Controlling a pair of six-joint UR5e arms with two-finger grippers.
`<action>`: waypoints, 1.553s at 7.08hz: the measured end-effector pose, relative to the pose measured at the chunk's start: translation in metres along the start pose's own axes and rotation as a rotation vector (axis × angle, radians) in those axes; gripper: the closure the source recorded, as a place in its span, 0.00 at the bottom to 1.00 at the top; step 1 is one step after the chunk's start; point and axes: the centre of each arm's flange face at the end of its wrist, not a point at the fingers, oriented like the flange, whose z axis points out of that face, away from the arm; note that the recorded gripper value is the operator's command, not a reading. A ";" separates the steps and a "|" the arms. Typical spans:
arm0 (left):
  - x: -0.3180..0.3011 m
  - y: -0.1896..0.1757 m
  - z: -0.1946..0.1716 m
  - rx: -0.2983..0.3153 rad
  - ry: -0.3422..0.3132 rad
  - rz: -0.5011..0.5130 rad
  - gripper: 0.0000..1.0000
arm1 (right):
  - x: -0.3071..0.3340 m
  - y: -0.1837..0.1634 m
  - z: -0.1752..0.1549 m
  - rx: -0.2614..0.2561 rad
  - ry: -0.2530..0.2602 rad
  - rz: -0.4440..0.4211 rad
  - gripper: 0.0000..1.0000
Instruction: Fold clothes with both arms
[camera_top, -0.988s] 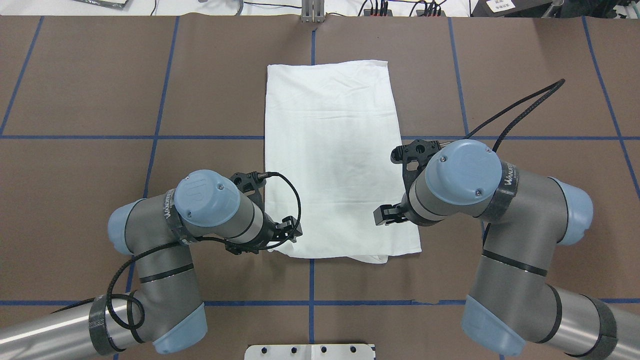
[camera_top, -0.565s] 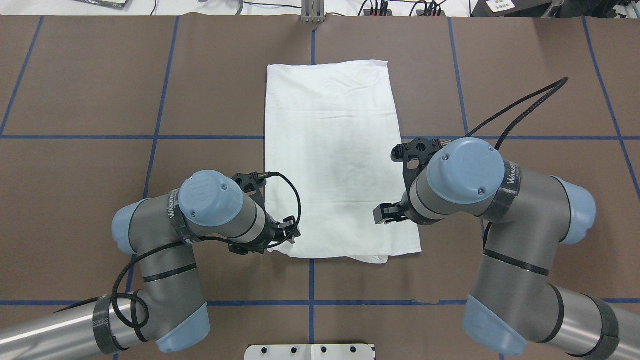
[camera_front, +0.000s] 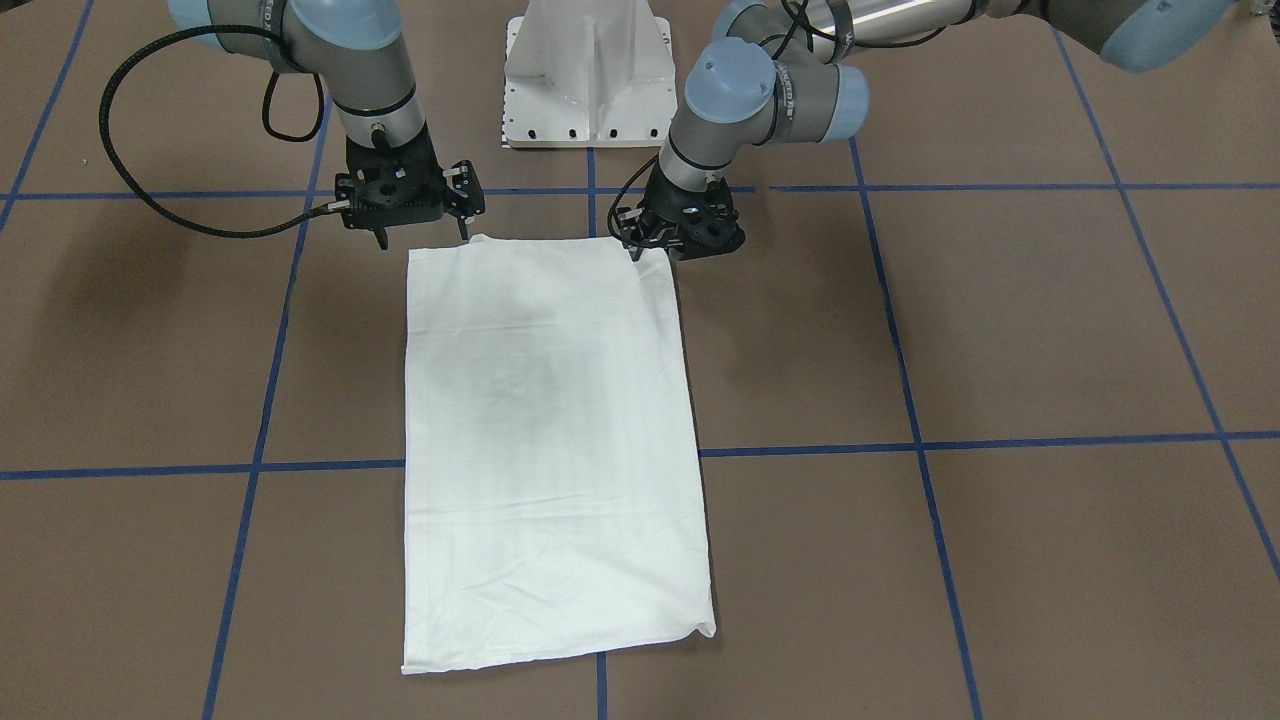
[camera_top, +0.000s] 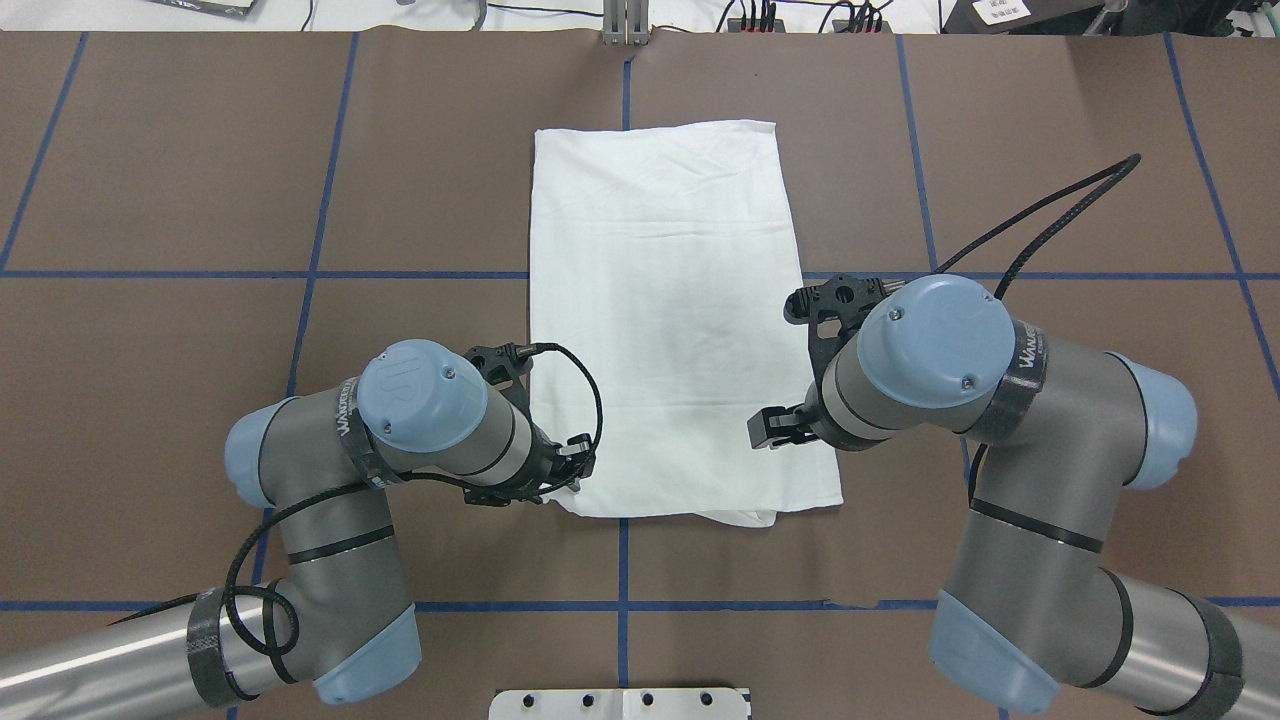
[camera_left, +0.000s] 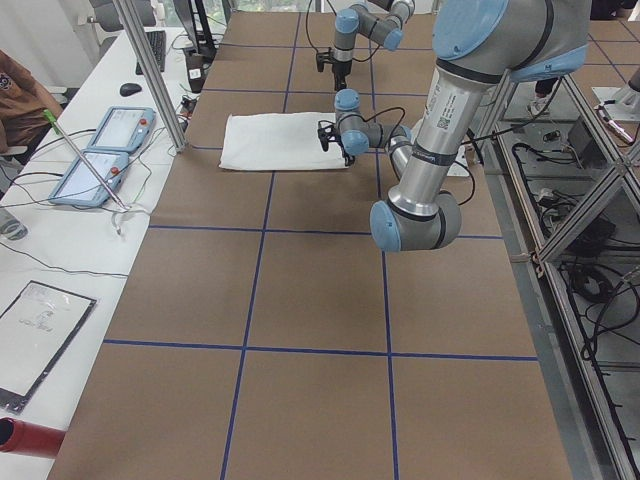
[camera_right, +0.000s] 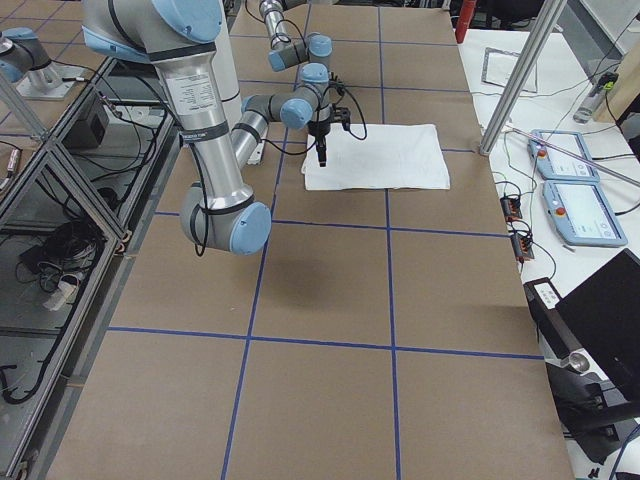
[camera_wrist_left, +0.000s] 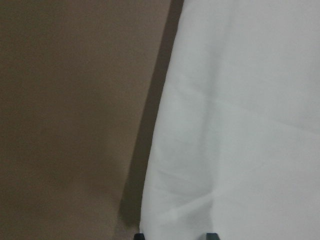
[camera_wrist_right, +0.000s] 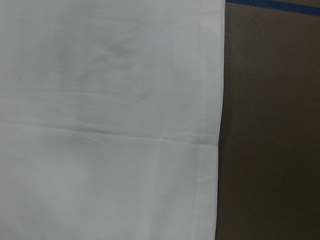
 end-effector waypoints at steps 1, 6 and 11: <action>0.001 0.000 -0.001 0.001 0.002 0.001 1.00 | -0.001 0.000 -0.001 0.001 -0.002 0.007 0.00; 0.003 -0.001 -0.015 0.002 0.020 0.002 1.00 | -0.024 0.029 0.011 -0.017 -0.003 0.283 0.00; 0.004 -0.002 -0.017 0.007 0.025 0.003 1.00 | -0.067 0.040 0.050 0.020 0.045 0.591 0.00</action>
